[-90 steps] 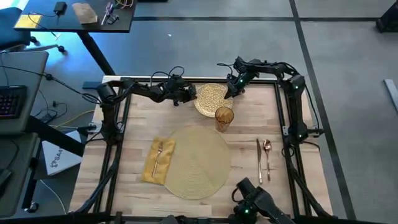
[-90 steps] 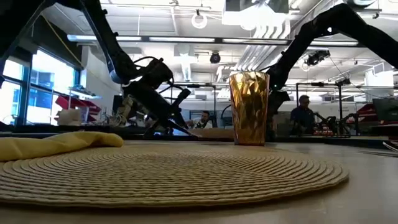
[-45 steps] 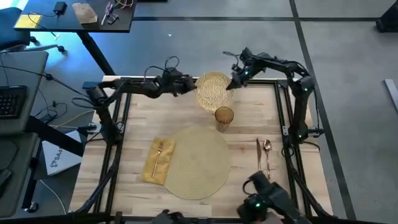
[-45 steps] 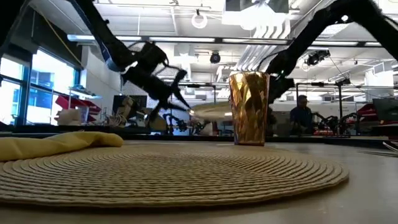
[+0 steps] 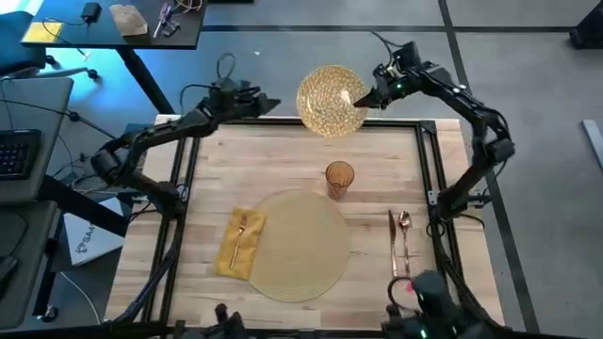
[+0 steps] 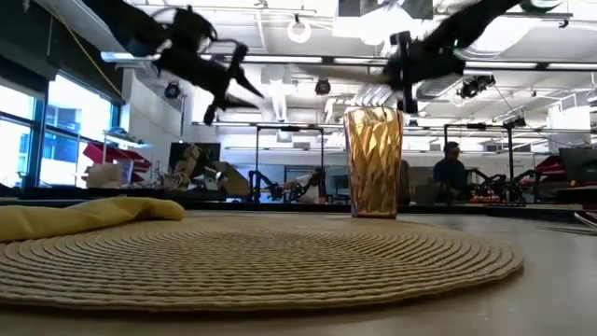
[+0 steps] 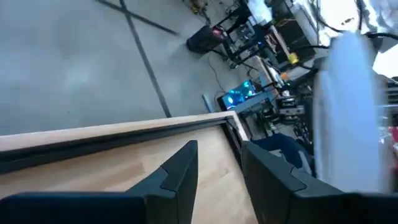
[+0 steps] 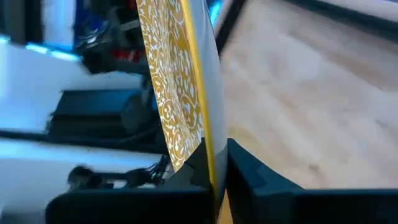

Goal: Set table place
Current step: Put the yellow plate on the brown place mat to the left of the yellow table napkin

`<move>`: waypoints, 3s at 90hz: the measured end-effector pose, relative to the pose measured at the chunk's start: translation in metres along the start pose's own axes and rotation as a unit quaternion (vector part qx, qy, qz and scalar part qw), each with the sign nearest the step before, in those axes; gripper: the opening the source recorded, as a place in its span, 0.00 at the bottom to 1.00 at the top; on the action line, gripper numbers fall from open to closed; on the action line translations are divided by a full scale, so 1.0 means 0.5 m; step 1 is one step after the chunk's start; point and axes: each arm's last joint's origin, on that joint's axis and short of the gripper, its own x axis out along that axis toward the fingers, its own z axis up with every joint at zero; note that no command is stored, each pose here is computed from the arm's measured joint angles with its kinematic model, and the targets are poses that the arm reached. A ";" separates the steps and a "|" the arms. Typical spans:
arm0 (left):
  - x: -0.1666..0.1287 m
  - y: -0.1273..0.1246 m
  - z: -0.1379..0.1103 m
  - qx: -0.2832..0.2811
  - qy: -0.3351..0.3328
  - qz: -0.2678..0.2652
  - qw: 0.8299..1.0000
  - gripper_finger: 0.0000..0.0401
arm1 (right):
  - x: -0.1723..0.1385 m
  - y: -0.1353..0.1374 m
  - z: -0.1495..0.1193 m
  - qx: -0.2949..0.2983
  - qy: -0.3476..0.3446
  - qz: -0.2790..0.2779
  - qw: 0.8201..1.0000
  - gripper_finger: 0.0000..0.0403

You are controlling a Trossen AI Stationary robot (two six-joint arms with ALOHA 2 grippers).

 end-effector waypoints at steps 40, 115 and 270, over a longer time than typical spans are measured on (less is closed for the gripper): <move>-0.149 -0.056 -0.020 0.055 0.059 0.044 0.996 0.25 | 0.109 0.306 -0.239 0.010 0.080 -0.022 0.996 0.00; -0.200 -0.089 -0.098 0.130 0.187 0.039 0.973 0.25 | 0.378 0.119 -0.703 0.258 -0.007 -0.113 0.959 0.00; -0.200 -0.096 -0.108 0.123 0.199 0.033 0.972 0.25 | 0.561 0.013 -0.682 0.248 -0.060 -0.160 0.954 0.55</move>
